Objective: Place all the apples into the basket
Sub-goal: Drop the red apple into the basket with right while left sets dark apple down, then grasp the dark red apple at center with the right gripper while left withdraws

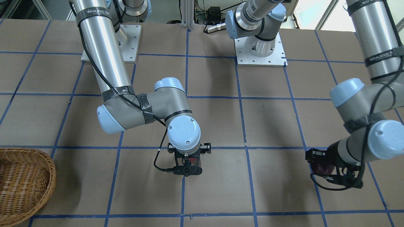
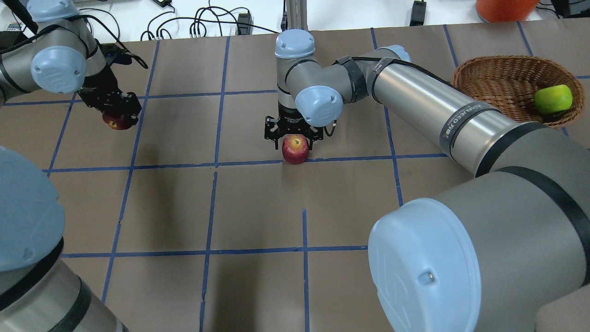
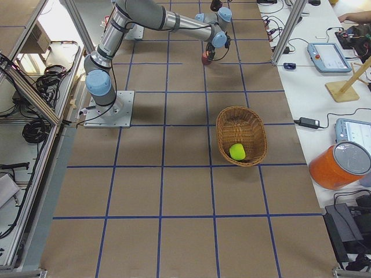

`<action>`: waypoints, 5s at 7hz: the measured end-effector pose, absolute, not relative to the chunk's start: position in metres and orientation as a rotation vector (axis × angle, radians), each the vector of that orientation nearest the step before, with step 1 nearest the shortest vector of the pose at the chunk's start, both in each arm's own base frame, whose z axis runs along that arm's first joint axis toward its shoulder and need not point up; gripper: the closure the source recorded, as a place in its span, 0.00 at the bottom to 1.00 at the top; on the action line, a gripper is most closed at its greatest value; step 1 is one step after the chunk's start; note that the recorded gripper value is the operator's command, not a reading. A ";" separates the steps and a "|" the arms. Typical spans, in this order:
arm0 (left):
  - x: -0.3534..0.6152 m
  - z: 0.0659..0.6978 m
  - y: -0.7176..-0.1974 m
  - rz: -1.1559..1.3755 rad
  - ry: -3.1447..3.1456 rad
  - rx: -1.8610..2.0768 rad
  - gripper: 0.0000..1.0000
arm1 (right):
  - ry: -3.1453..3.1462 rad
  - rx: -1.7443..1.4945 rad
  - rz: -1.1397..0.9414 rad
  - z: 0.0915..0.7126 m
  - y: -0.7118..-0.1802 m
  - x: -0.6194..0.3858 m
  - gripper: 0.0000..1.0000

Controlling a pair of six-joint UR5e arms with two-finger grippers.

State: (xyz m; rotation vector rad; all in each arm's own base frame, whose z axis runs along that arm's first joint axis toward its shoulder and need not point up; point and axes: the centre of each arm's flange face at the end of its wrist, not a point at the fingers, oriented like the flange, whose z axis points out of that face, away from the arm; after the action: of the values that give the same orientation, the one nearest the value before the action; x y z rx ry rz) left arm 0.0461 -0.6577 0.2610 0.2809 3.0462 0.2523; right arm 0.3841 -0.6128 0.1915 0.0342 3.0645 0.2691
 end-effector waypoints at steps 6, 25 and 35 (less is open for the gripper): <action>-0.254 0.221 -0.552 0.170 3.104 -0.368 0.60 | 3.121 0.251 0.079 0.302 -0.680 0.186 1.00; -0.122 0.481 -0.457 -0.079 3.051 0.002 0.00 | 3.082 -0.278 0.173 0.316 -0.612 0.302 0.00; -0.129 0.486 -0.466 -0.086 3.125 -0.016 0.00 | 3.078 -0.091 0.417 0.199 -0.573 0.370 0.42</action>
State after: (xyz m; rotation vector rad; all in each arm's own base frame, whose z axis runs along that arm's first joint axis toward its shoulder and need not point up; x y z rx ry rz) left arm -0.1291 -0.4663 0.4863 -0.0162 3.1255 -0.0857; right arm 0.3700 -0.5734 0.1990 -0.0912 3.0781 0.4175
